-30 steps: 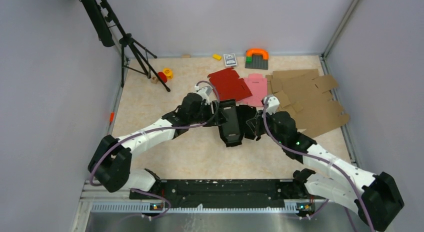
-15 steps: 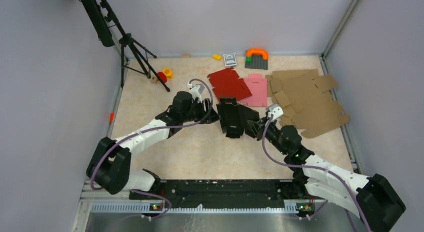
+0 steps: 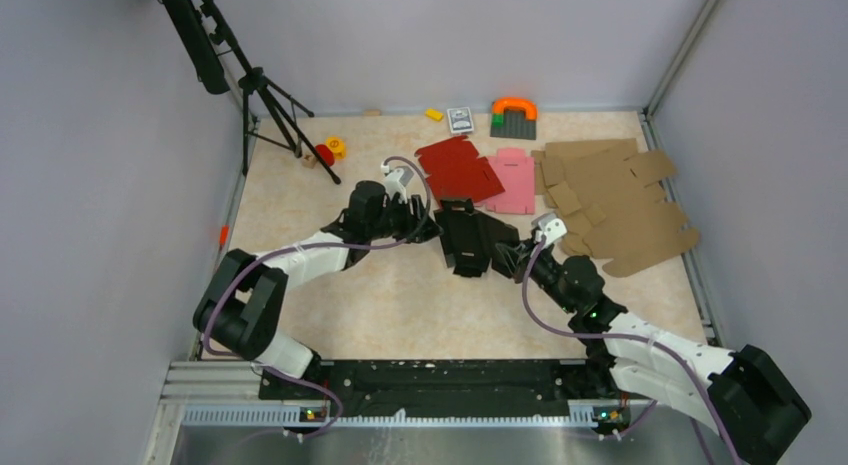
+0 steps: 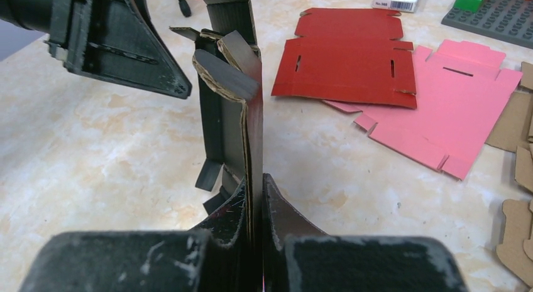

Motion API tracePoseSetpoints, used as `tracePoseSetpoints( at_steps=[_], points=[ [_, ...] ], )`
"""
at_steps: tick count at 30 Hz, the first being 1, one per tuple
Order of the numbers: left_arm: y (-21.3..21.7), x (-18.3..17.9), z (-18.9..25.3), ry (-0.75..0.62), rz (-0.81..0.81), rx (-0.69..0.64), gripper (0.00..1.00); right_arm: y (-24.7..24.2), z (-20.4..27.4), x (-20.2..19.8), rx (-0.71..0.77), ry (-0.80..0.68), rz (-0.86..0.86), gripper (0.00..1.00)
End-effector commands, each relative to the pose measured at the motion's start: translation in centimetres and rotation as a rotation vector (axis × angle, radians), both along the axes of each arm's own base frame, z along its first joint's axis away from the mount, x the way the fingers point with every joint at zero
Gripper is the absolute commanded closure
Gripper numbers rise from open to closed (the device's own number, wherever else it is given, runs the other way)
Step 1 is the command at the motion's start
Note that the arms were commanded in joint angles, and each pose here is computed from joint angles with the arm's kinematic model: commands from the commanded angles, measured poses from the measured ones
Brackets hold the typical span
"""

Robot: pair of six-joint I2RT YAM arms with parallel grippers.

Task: Fold the paper box
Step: Fold the paper box at the center of the board.

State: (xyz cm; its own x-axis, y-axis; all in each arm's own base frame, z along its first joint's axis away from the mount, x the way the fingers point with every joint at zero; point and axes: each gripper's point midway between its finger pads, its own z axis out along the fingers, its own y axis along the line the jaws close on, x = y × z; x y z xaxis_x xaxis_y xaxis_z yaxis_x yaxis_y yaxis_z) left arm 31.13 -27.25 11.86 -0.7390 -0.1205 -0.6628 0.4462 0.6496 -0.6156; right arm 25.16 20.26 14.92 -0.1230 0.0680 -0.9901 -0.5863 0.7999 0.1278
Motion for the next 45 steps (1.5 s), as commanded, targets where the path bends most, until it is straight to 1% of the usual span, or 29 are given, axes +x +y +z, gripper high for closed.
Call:
tracePoseSetpoints(
  at_steps=[1, 5, 7, 12, 13, 14, 16, 17, 21, 25, 28, 30, 33, 35, 36, 39, 41, 45],
  points=[
    [-1.0, 1.5, 1.2, -0.116, -0.04, -0.045, 0.53, 0.8, 1.7, -0.1, 0.037, -0.057, 0.031, 1.0],
    [-1.3, 2.0, 0.9, -0.119, -0.033, -0.062, 0.66, 0.9, 1.6, -0.2, 0.039, -0.053, 0.035, 1.0],
    [-1.5, 2.2, 0.9, -0.118, -0.031, -0.072, 0.68, 0.9, 1.6, -0.2, 0.042, -0.05, 0.038, 1.0],
    [-1.8, 2.6, 0.6, -0.105, -0.024, -0.08, 0.68, 1.3, 1.3, -0.1, 0.047, -0.036, 0.046, 1.0],
    [-1.8, 2.6, 0.5, -0.101, -0.026, -0.081, 0.71, 1.3, 1.4, -0.1, 0.051, -0.036, 0.047, 1.0],
    [-2.0, 2.6, 0.5, -0.099, -0.031, -0.084, 0.77, 1.4, 1.3, -0.1, 0.054, -0.033, 0.047, 1.0],
    [-1.9, 2.7, 0.6, -0.097, -0.022, -0.086, 0.96, 1.4, 1.1, 0.1, 0.058, -0.024, 0.038, 1.0],
    [-1.8, 2.7, 0.6, -0.098, -0.01, -0.082, 1.0, 1.3, 0.9, 0.2, 0.058, -0.016, 0.03, 1.0],
    [-1.0, 2.8, 1.1, -0.103, 0.048, -0.049, 1.0, 1.6, 0.4, 0.9, 0.067, 0.008, 0.0, 1.0],
    [-0.4, 3.0, 1.8, -0.086, 0.117, -0.028, 1.0, 2.4, 1.0, 1.6, 0.089, -0.012, -0.026, 1.0],
    [0.1, 3.1, 2.3, -0.077, 0.178, -0.034, 1.0, 2.8, 1.4, 2.4, 0.101, -0.026, -0.071, 1.0],
    [0.2, 3.0, 2.9, -0.091, 0.196, -0.037, 1.0, 3.6, 1.7, 2.6, 0.105, -0.029, -0.062, 1.0],
    [0.2, 3.1, 3.2, -0.089, 0.201, -0.016, 1.0, 4.6, 1.0, 3.3, 0.054, 0.018, -0.071, 1.0],
    [0.3, 3.1, 3.0, -0.076, 0.206, -0.001, 1.0, 4.6, 0.5, 3.8, 0.027, 0.05, -0.109, 1.0],
    [0.4, 3.0, 3.0, -0.069, 0.215, -0.004, 1.0, 4.3, 0.4, 3.9, 0.033, 0.051, -0.138, 1.0],
    [0.6, 2.7, 3.2, -0.068, 0.241, -0.049, 1.0, 4.0, 0.4, 3.4, 0.088, 0.018, -0.158, 1.0],
    [0.6, 2.5, 3.3, -0.079, 0.247, -0.06, 1.0, 4.4, -0.3, 3.3, 0.069, 0.053, -0.158, 1.0],
    [0.6, 2.8, 3.6, -0.086, 0.235, -0.016, 1.0, 5.9, -0.2, 3.7, -0.004, 0.143, -0.134, 1.0]
  ],
)
